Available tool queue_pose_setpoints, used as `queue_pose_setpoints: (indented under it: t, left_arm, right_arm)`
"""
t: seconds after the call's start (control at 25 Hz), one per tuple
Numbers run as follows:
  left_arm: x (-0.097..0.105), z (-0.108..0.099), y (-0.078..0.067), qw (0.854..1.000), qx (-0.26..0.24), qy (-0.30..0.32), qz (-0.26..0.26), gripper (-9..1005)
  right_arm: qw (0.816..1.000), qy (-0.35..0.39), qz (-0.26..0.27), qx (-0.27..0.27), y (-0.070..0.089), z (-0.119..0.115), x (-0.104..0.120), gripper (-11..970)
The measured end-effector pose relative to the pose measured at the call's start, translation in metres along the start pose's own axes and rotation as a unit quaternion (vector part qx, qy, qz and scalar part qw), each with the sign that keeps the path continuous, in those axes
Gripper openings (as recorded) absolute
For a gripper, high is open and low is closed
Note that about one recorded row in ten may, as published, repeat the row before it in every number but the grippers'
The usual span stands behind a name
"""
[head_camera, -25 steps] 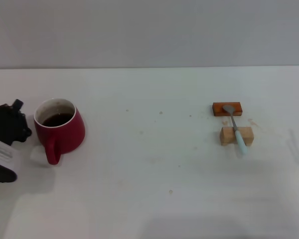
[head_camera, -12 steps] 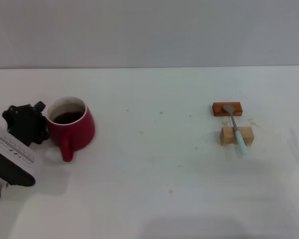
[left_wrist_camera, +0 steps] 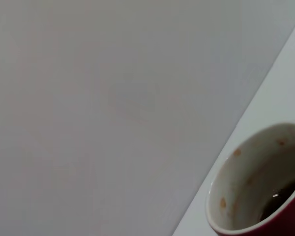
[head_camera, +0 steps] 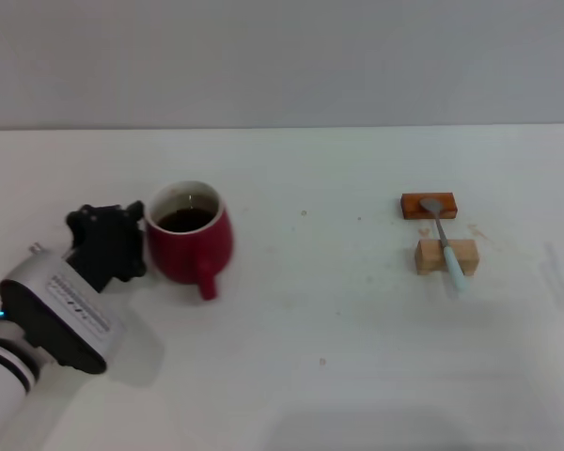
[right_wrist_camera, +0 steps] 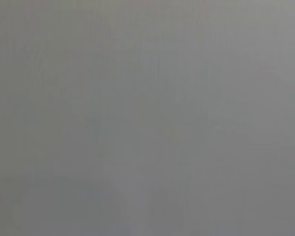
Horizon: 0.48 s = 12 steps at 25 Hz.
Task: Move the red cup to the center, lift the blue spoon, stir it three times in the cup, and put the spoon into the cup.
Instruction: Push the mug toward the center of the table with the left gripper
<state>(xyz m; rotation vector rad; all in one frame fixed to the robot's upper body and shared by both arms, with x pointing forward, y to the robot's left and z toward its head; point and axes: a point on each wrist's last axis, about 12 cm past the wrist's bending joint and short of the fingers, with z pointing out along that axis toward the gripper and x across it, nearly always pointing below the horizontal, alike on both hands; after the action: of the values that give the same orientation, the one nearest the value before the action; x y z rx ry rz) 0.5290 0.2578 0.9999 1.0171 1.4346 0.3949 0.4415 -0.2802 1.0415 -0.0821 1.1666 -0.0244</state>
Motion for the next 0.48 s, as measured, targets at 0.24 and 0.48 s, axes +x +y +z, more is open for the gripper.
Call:
queue_pose_setpoints:
  t: [0.24,0.48]
  left_arm:
    - [-0.017,0.004,-0.011,0.999,0.022,-0.036,0.0,42]
    - [-0.03,0.006,-0.02,0.997,0.042,-0.062,0.001,48]
  right_arm:
    - [1.0,-0.002,0.002,-0.005,0.002,-0.001,-0.001,785]
    - [1.0,-0.002,0.003,-0.006,0.003,-0.001,-0.001,784]
